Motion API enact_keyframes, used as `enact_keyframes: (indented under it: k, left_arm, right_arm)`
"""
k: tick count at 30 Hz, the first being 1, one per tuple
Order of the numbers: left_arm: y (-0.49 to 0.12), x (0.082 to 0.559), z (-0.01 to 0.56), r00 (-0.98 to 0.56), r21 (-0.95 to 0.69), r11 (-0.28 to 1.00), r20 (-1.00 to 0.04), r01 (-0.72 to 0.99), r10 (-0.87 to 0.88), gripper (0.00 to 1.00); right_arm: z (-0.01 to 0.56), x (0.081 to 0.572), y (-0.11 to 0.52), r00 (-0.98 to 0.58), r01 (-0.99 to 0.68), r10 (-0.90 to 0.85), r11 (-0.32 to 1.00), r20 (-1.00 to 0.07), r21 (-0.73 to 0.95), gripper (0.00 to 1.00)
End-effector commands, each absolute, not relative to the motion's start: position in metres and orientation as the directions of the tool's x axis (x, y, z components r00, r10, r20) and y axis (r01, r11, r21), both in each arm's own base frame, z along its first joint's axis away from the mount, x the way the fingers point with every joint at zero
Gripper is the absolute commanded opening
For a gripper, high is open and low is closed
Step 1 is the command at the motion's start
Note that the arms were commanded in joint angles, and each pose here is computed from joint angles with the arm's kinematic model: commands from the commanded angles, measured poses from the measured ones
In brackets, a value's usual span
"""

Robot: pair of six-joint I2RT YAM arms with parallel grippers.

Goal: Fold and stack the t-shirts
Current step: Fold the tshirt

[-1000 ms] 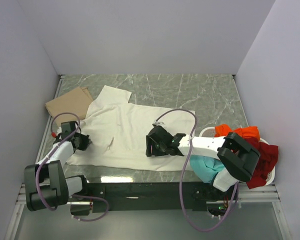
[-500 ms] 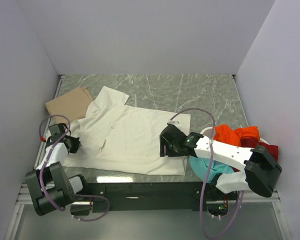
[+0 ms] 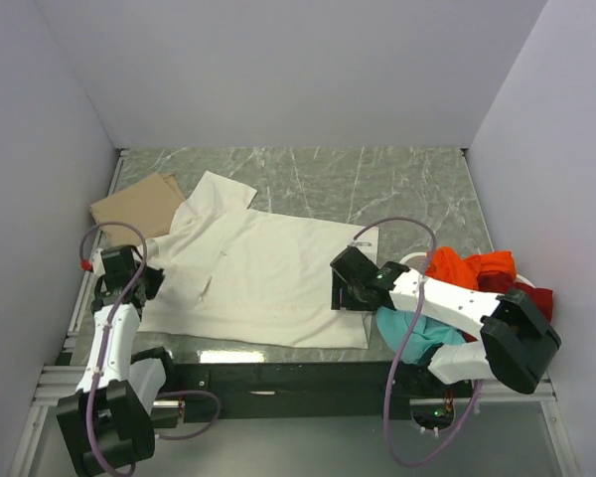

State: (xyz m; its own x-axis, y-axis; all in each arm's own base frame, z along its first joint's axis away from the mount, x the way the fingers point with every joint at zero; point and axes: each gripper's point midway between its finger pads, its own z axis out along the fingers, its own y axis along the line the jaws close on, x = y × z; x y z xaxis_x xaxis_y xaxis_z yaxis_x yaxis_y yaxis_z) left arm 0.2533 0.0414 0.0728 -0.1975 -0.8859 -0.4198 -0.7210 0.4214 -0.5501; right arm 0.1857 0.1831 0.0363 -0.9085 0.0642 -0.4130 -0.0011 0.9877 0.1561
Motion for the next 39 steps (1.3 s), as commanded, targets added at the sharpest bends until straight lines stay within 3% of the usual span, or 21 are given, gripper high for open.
enact_keyframes:
  k: [1, 12, 21, 25, 26, 29, 32, 39]
  left_arm:
    - [0.019, 0.245, 0.056, -0.247, -0.564, 0.424, -0.365, -0.709, -0.898, 0.00]
    - [-0.005, 0.240, 0.009, -0.377, -0.507, 0.461, -0.265, -0.728, -0.887, 0.00]
    - [0.007, 0.243, 0.008, -0.361, -0.457, 0.462, -0.295, -0.760, -0.885, 0.00]
    - [0.009, 0.242, 0.012, -0.351, -0.459, 0.464, -0.313, -0.758, -0.883, 0.00]
    - [0.010, 0.241, 0.012, -0.352, -0.455, 0.465, -0.314, -0.760, -0.882, 0.00]
    - [0.012, 0.240, 0.015, -0.350, -0.449, 0.473, -0.332, -0.758, -0.876, 0.00]
    - [0.015, 0.238, 0.019, -0.350, -0.440, 0.480, -0.346, -0.759, -0.870, 0.00]
    - [0.016, 0.238, 0.026, -0.348, -0.449, 0.489, -0.363, -0.748, -0.865, 0.00]
  right_arm:
    - [0.048, 0.200, 0.169, -0.876, 0.027, 0.089, 0.990, -0.474, 0.136, 0.69]
    - [0.038, 0.217, 0.173, -0.867, 0.038, 0.120, 0.984, -0.483, 0.177, 0.63]
    - [0.024, 0.211, 0.168, -0.891, 0.068, 0.132, 0.985, -0.434, 0.160, 0.50]
    - [0.026, 0.207, 0.168, -0.893, 0.074, 0.142, 0.982, -0.427, 0.172, 0.32]
    - [0.028, 0.207, 0.168, -0.892, 0.076, 0.146, 0.981, -0.427, 0.176, 0.22]
    - [0.033, 0.206, 0.164, -0.889, 0.092, 0.156, 0.982, -0.431, 0.166, 0.07]
    - [0.040, 0.205, 0.155, -0.881, 0.115, 0.164, 0.984, -0.444, 0.136, 0.00]
    - [0.050, 0.199, 0.129, -0.874, 0.175, 0.170, 0.984, -0.455, 0.032, 0.00]
